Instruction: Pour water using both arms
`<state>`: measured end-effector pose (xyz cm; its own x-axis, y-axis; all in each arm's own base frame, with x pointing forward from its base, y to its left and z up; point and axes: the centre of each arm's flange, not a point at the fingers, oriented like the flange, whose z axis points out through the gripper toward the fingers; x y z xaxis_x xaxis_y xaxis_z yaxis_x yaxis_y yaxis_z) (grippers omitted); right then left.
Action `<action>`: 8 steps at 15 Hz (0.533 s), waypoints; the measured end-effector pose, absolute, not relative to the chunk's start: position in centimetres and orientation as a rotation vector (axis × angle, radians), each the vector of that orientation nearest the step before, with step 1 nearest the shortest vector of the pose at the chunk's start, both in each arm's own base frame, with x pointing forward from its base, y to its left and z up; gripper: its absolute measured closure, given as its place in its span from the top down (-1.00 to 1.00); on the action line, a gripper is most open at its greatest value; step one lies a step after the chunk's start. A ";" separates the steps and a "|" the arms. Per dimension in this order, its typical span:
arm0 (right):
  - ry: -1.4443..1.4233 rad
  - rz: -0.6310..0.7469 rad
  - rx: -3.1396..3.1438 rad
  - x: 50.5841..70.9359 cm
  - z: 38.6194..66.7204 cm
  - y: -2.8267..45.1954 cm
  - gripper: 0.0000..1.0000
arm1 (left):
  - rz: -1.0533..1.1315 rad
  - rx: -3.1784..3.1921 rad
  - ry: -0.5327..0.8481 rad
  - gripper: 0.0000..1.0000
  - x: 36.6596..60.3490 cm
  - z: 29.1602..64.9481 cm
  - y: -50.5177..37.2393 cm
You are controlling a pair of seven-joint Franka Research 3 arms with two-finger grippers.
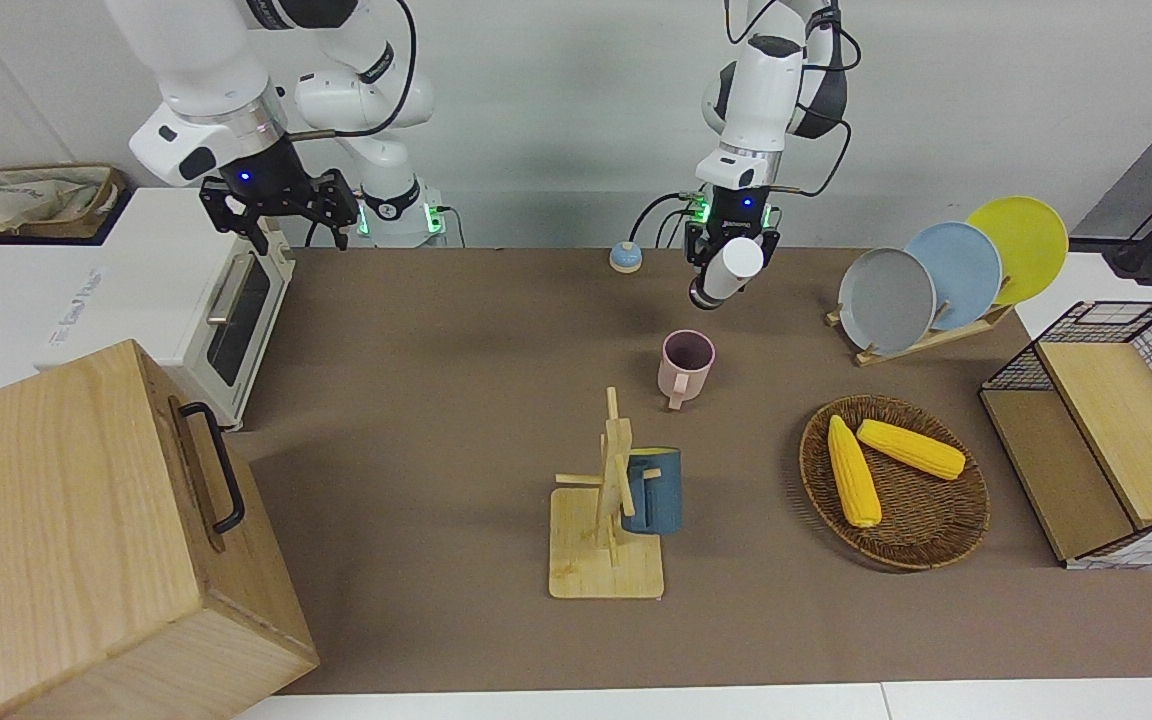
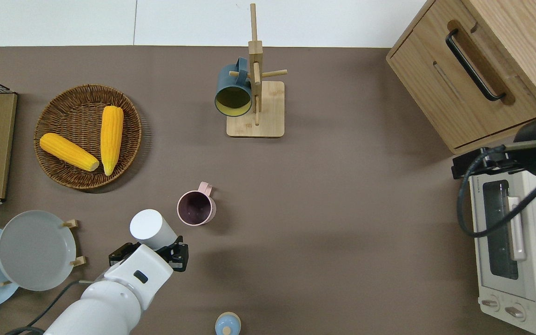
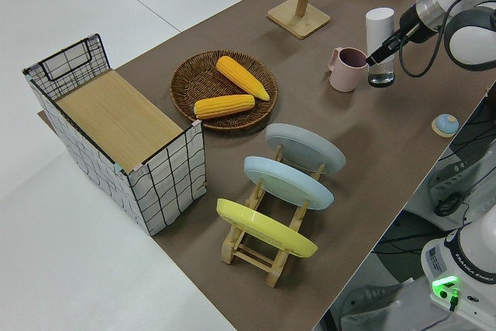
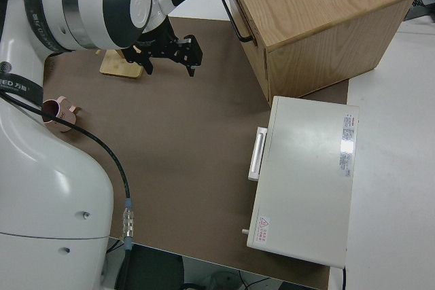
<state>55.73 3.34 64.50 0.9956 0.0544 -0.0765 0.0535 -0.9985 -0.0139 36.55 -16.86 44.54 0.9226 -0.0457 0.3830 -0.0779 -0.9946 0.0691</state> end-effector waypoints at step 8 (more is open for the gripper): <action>-0.126 0.149 -3.137 54.6 64.5 2.0 0.99 | 0.527 3.037 -0.133 0.29 35.1 42.0 -19.7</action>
